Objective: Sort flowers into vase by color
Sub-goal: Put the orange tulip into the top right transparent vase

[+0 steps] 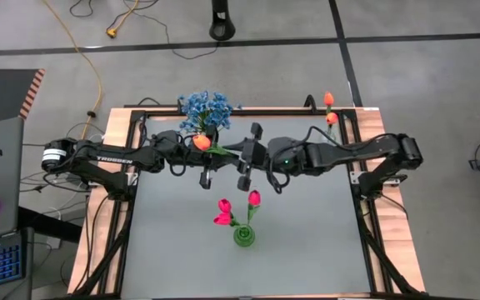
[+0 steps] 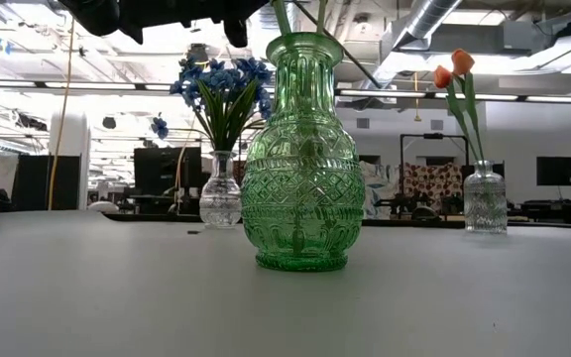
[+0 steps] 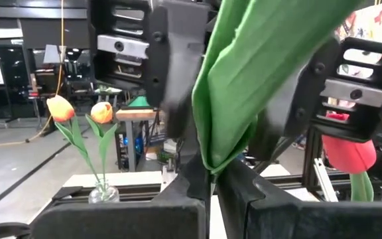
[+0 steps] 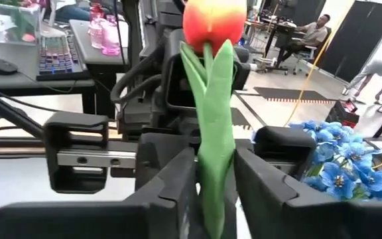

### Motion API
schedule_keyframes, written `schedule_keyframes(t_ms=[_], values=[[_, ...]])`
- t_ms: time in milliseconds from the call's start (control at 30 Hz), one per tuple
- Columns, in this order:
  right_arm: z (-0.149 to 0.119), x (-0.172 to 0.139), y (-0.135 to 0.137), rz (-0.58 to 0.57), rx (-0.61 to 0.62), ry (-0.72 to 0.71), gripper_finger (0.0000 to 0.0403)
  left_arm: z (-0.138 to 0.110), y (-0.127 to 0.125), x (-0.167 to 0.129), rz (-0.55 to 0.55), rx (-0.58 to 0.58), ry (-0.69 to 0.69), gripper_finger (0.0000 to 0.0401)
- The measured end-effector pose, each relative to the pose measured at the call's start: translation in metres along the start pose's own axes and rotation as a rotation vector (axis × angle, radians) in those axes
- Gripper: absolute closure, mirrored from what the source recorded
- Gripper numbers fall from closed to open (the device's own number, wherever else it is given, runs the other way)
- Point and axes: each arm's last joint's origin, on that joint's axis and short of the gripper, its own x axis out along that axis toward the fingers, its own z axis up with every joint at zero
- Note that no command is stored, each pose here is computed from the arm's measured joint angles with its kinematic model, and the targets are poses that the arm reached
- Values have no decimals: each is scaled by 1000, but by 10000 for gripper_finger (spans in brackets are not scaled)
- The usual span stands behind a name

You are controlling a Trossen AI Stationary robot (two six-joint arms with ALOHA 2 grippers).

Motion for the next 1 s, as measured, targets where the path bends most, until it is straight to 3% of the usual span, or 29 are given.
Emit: schedule_keyframes(t_ms=[367, 567, 833, 1000], values=[[-4, 5, -6, -11, 29, 18, 364, 0, -1, 0, 9, 22, 2, 400], [-3, 3, -6, -9, 24, 17, 368, 0, -1, 0, 24, 22, 0, 393], [13, -17, -14, -35, 29, -18, 367, 4, -1, 0, 20, 29, -39, 302], [33, -49, -25, -112, 21, -52, 368, 7, -2, -1, 20, 31, -49, 257]])
